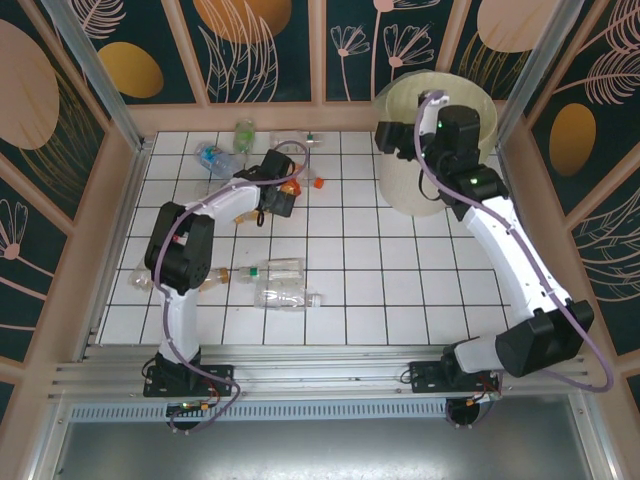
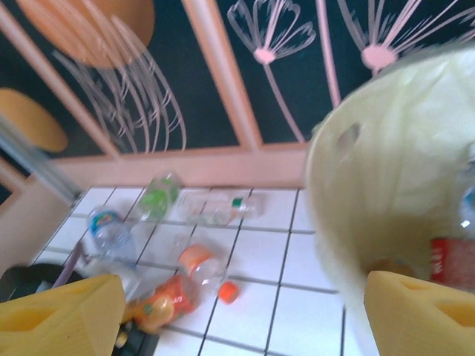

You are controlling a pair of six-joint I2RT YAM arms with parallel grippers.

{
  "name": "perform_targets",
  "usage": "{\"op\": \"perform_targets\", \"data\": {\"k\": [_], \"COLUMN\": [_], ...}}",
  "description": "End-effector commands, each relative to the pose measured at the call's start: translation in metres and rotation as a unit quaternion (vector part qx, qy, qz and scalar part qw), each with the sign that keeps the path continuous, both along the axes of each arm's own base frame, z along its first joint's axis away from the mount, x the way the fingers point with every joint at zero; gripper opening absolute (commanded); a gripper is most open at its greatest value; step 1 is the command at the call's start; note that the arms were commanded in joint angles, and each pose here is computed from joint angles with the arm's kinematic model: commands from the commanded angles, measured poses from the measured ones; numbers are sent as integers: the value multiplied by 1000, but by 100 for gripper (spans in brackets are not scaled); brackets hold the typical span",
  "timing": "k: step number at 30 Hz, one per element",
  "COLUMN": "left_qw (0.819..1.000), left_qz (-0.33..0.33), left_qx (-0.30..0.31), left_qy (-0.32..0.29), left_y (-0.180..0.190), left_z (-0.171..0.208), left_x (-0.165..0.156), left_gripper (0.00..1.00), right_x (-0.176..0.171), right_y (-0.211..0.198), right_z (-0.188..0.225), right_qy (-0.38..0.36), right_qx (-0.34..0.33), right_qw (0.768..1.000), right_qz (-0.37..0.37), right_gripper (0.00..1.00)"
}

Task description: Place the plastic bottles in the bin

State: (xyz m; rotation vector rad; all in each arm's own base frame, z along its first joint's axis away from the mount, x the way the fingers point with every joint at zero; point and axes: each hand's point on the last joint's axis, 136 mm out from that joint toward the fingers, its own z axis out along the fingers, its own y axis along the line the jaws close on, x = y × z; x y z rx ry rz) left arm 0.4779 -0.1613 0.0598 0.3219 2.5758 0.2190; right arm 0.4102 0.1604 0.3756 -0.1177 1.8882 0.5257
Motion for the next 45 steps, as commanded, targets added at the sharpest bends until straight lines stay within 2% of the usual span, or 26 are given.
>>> {"op": "perform_targets", "data": {"k": [1, 7, 19, 24, 26, 32, 34, 36, 39, 42, 45], "left_qw": [999, 999, 996, 996, 995, 996, 995, 993, 987, 975, 953], "left_qz": [-4, -11, -5, 3, 7, 12, 8, 6, -8, -32, -68], "left_qx": [39, 26, -18, -42, -49, -70, -89, -108, -156, -221, -297], "left_qy": [1, 39, 88, 83, 82, 62, 53, 45, 30, 11, 2], "left_y": [14, 19, 16, 13, 12, 10, 5, 1, -11, -29, -51], "left_z": [2, -18, -40, -43, -44, -39, -33, -26, -12, 8, 32], "left_x": [11, 7, -32, -38, -40, -41, -42, -44, -50, -58, -69], "left_gripper": [96, 93, 93, 80, 79, 62, 60, 53, 53, 53, 56], "right_x": [-13, -18, -20, -22, -23, -20, -19, -19, -19, -21, -22], "right_y": [11, 20, 38, 44, 49, 60, 63, 67, 77, 88, 99], "right_z": [12, 5, -24, -41, -51, -93, -107, -119, -128, -129, -130], "right_qy": [-25, -12, 21, 40, 51, 114, 135, 157, 183, 197, 206], "right_qx": [42, 55, 76, 87, 97, 122, 136, 156, 190, 224, 249], "right_qw": [998, 997, 993, 991, 989, 982, 977, 971, 959, 947, 935], "right_qz": [31, 54, 83, 91, 98, 94, 91, 89, 99, 120, 148], "right_gripper": [85, 85, 85, 85, 84, 83, 82, 80, 80, 81, 81]}}
